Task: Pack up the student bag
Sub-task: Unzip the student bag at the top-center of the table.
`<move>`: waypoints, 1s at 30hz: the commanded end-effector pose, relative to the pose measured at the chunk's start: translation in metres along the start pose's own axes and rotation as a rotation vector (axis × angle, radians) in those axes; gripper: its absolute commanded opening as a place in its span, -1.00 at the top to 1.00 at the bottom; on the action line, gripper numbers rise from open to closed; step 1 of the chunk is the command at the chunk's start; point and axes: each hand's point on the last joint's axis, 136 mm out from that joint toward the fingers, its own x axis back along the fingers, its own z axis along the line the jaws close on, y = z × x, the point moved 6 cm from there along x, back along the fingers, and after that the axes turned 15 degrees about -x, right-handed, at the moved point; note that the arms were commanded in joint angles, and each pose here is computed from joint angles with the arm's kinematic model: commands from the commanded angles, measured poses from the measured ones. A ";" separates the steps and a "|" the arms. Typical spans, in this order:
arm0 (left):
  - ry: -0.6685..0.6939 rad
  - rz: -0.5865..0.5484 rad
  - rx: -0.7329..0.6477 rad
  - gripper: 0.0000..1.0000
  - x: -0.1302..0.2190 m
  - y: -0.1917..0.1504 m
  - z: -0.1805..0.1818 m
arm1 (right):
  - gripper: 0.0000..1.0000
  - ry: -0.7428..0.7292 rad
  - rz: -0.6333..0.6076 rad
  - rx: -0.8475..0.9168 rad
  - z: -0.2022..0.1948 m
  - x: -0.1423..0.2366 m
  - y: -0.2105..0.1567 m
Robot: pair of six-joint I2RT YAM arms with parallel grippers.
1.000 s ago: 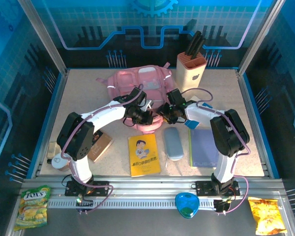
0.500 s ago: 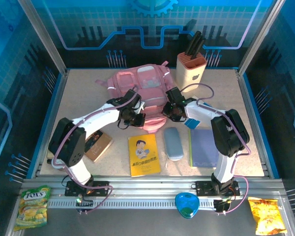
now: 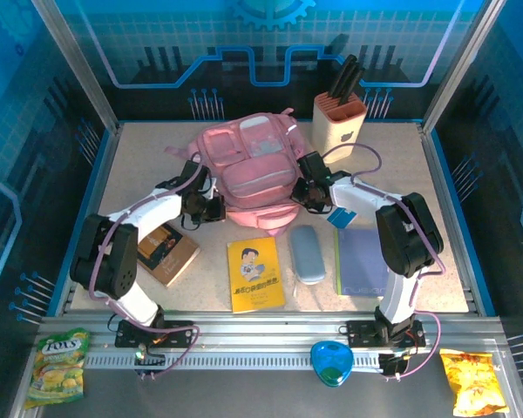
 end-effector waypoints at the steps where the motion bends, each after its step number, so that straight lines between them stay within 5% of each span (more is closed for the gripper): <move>1: 0.147 -0.007 0.012 1.00 0.001 0.015 0.033 | 0.80 0.009 -0.119 0.000 0.003 0.014 0.028; 16: 0.273 0.005 -0.064 1.00 -0.003 0.074 0.102 | 0.80 0.035 -0.114 0.058 0.005 0.023 0.027; 22: 0.149 0.054 -0.244 1.00 0.001 0.075 0.099 | 0.80 0.041 -0.109 0.083 0.006 0.026 0.029; 30: 0.206 0.010 -0.533 0.99 0.012 0.082 0.102 | 0.80 0.032 -0.111 0.106 0.009 0.027 0.032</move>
